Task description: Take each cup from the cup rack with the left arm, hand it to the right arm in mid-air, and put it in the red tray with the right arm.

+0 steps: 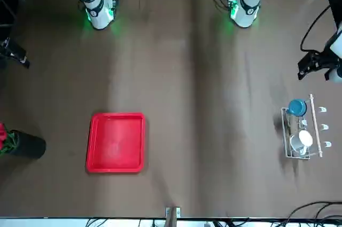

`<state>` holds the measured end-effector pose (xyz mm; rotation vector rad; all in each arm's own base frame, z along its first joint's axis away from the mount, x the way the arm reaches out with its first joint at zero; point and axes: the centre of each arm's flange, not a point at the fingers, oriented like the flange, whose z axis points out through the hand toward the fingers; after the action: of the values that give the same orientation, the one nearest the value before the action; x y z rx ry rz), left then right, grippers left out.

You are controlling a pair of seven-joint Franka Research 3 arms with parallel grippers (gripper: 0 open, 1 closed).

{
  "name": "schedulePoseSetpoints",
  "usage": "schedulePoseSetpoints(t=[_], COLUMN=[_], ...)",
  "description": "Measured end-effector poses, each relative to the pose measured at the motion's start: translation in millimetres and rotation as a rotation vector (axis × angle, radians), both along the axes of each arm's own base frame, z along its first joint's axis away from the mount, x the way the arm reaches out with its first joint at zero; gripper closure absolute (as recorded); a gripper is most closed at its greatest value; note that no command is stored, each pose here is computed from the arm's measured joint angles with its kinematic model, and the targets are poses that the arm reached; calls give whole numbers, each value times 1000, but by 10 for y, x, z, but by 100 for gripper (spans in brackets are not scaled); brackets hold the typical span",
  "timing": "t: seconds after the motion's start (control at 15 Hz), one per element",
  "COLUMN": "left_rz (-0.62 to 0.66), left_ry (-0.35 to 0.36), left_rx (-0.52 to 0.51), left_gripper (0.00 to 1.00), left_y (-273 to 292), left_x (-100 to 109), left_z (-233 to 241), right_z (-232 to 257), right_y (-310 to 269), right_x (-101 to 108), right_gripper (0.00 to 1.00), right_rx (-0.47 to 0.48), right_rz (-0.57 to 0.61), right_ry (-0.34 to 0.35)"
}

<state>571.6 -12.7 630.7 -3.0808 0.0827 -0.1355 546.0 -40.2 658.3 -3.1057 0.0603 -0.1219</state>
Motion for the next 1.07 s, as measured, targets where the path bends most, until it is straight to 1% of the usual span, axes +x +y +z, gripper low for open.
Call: schedulePoseSetpoints(t=[0.33, 0.47, 0.67, 0.8, 1.07], left_rz=[9, 8, 8, 11, -35], left_ry=[5, 28, 109, 174, 293], left_rx=[0, 0, 1, 4, 120], left_gripper=[0, 0, 0, 0, 0], left_y=[51, 48, 57, 86, 305], left_x=[13, 60, 164, 273, 528], left_z=[-19, -131, -518, -890, -1720], right_z=[14, 12, 9, 22, 39], right_y=[-32, -49, -45, -43, -39], right_x=[19, 25, 30, 44, 63], right_gripper=[0, 0, 0, 0, 0], right_rx=[-4, -4, -4, -5, -7], right_rz=[-7, -10, -10, -9, -9], right_ry=[-20, -25, -28, -42, -61])
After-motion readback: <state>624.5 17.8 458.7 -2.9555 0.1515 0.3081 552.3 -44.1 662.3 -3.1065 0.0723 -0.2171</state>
